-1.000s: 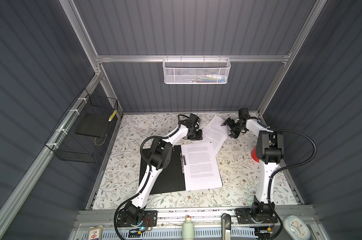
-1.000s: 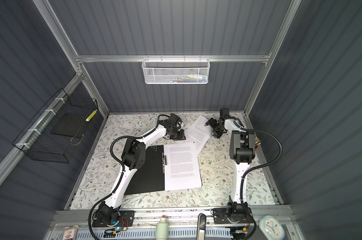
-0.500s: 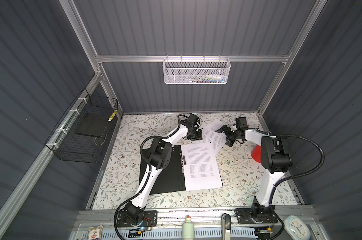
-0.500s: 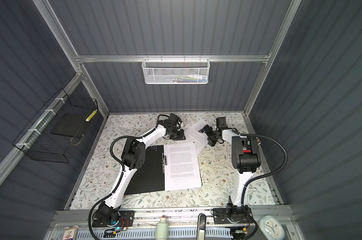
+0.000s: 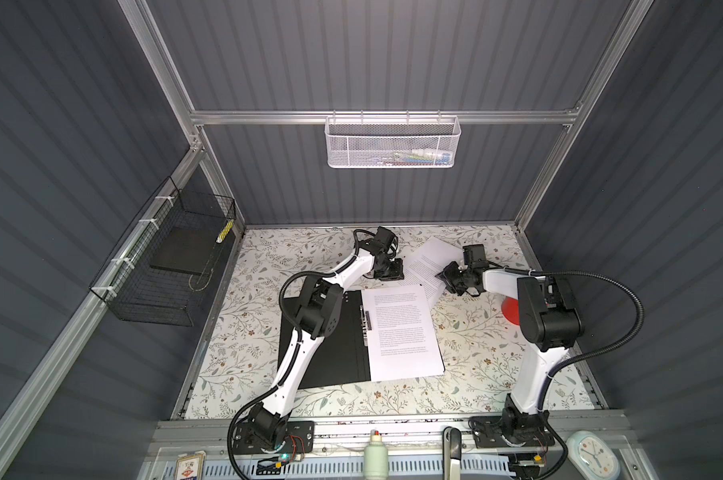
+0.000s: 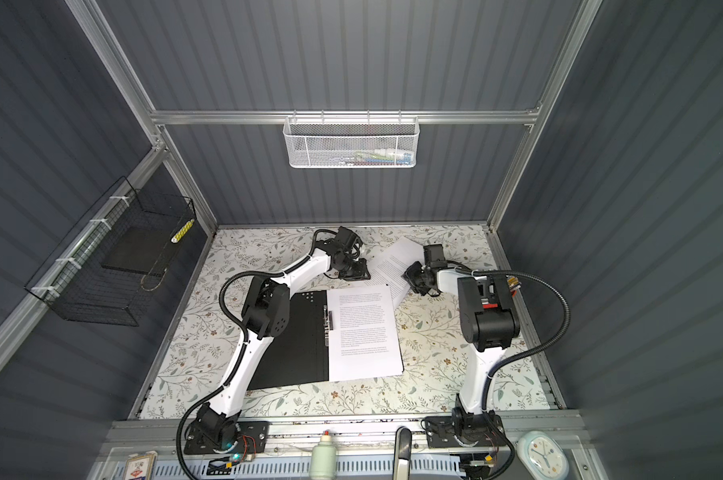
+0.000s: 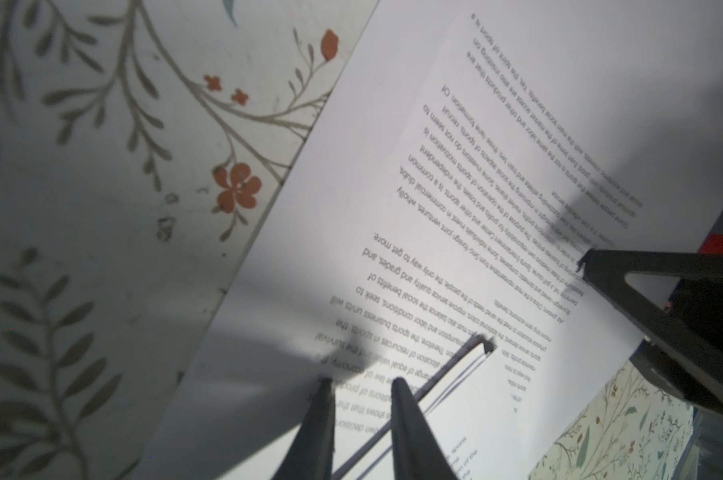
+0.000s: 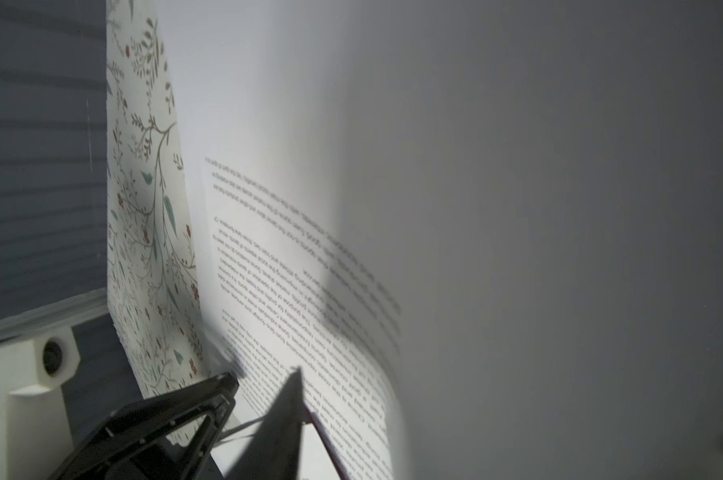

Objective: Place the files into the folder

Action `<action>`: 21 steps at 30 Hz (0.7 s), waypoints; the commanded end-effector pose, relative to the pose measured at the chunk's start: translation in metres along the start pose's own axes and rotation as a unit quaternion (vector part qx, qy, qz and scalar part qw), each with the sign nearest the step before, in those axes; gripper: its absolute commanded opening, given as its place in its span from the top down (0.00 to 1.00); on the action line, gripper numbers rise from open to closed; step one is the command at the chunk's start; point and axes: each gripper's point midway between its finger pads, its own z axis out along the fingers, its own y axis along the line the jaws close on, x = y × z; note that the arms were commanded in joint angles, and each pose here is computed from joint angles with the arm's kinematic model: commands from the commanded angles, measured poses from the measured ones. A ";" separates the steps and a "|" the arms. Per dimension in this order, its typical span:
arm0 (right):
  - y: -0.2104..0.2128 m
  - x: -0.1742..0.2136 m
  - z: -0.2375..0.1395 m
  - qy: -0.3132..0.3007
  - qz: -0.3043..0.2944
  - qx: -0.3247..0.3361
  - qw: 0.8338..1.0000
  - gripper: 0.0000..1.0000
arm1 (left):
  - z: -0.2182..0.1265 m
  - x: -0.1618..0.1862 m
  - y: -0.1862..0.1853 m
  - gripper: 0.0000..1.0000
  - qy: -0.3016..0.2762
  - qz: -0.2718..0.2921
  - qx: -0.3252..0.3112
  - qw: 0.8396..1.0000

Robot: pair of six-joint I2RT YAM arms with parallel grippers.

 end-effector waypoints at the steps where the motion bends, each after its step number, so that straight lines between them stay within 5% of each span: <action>1: 0.004 -0.007 -0.007 -0.036 -0.006 0.003 0.999 0.88 | 0.015 0.031 0.023 0.73 0.056 -0.033 -0.019 0.998; 4: 0.010 -0.010 -0.006 -0.033 -0.028 0.009 0.999 1.00 | 0.003 0.017 0.010 0.69 0.036 -0.019 -0.007 0.999; 14: 0.075 -0.065 -0.074 -0.116 -0.155 0.013 0.981 1.00 | -0.096 -0.051 -0.050 0.33 -0.109 0.075 0.015 0.991; 21: 0.128 -0.089 -0.130 -0.151 -0.231 -0.003 0.961 1.00 | -0.169 -0.062 -0.075 0.15 -0.197 0.102 0.012 0.975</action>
